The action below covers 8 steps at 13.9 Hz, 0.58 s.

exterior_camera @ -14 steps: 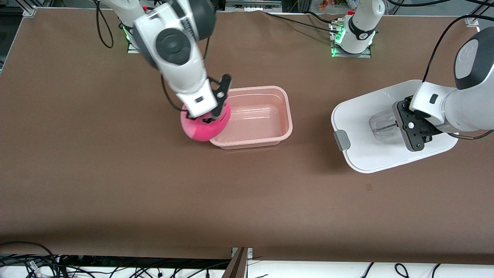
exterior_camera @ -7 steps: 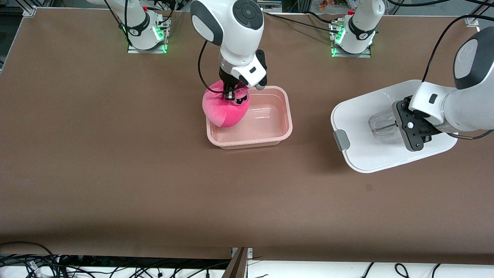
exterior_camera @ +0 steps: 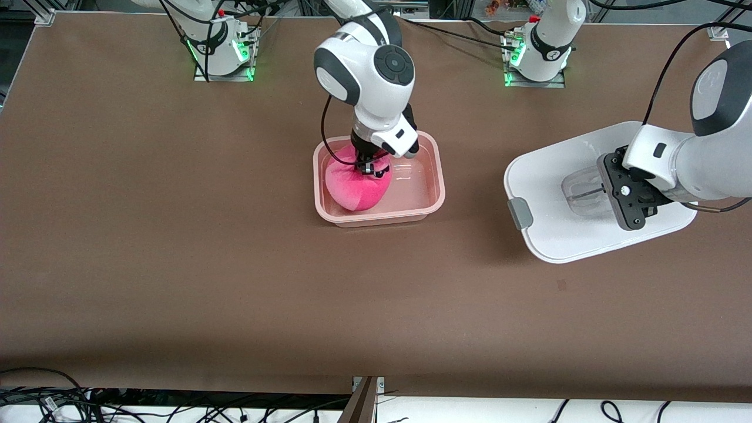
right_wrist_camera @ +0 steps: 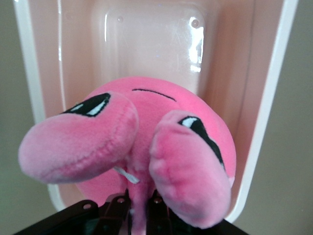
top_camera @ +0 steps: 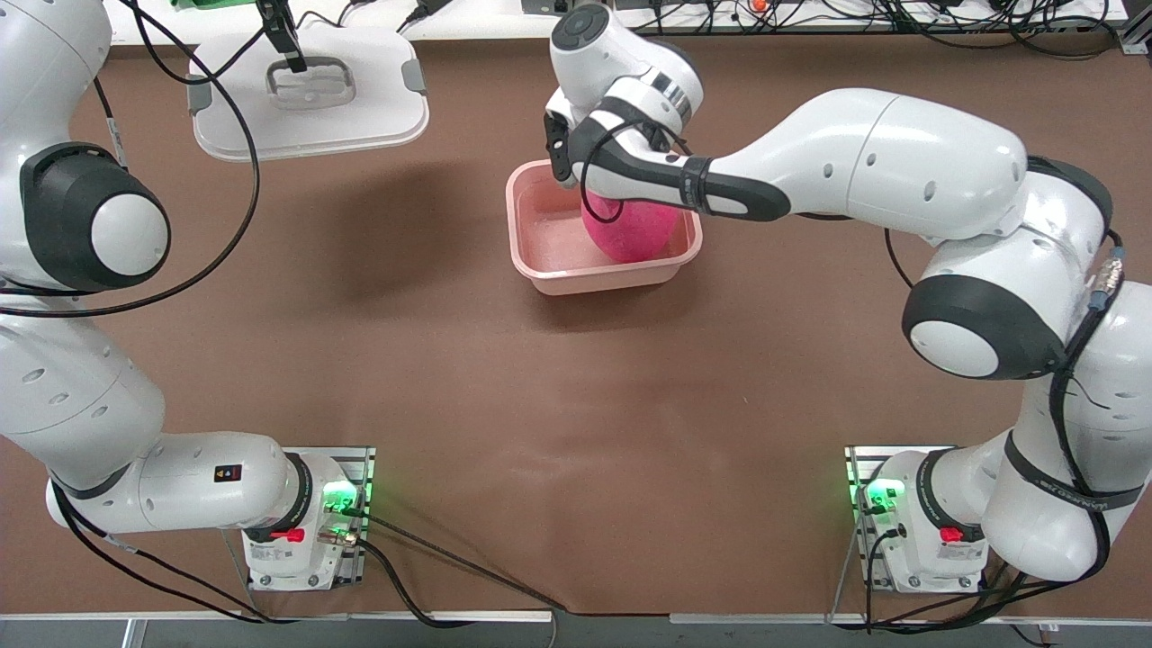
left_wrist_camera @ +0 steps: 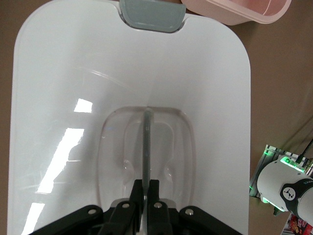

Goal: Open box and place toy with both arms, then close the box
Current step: 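Carry the pink toy with the right gripper over the pink tub, then lower the toy into the tub and open the right gripper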

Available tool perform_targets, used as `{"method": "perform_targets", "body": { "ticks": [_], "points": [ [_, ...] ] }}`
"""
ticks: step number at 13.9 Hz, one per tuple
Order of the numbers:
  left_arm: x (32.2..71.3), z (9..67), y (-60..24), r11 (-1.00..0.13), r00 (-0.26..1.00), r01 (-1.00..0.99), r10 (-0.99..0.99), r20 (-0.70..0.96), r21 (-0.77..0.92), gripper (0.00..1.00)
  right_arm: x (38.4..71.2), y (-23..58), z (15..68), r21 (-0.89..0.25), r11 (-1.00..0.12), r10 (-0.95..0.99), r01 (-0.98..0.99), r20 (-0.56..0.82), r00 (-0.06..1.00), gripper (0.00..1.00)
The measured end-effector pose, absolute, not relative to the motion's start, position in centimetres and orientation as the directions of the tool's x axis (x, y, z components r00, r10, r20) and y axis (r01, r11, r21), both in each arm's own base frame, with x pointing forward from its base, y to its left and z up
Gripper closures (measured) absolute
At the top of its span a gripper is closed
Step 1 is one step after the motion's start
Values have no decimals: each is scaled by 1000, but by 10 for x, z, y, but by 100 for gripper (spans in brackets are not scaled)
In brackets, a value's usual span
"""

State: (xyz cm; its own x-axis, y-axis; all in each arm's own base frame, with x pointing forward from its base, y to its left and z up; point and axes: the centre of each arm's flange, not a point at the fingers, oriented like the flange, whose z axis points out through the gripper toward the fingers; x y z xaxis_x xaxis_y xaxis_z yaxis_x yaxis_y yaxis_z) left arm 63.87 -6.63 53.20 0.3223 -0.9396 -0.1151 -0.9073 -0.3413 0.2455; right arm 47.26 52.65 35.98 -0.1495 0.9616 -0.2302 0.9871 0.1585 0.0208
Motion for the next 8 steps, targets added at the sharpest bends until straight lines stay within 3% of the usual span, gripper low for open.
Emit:
{"method": "perform_targets", "body": {
  "ticks": [4, 6, 8],
  "points": [
    [639, 532, -67, -341, 322, -907, -940, -115, 246, 93, 477, 530, 311, 5, 174, 950, 985, -263, -167, 89],
    [639, 532, -67, -341, 322, -908, -940, -115, 246, 93, 480, 532, 287, 11, 183, 950, 983, -261, -174, 75],
    [639, 532, -67, -340, 321, -908, -940, -115, 246, 93, 483, 534, 278, 26, 171, 955, 985, -250, -159, 53]
  ]
}}
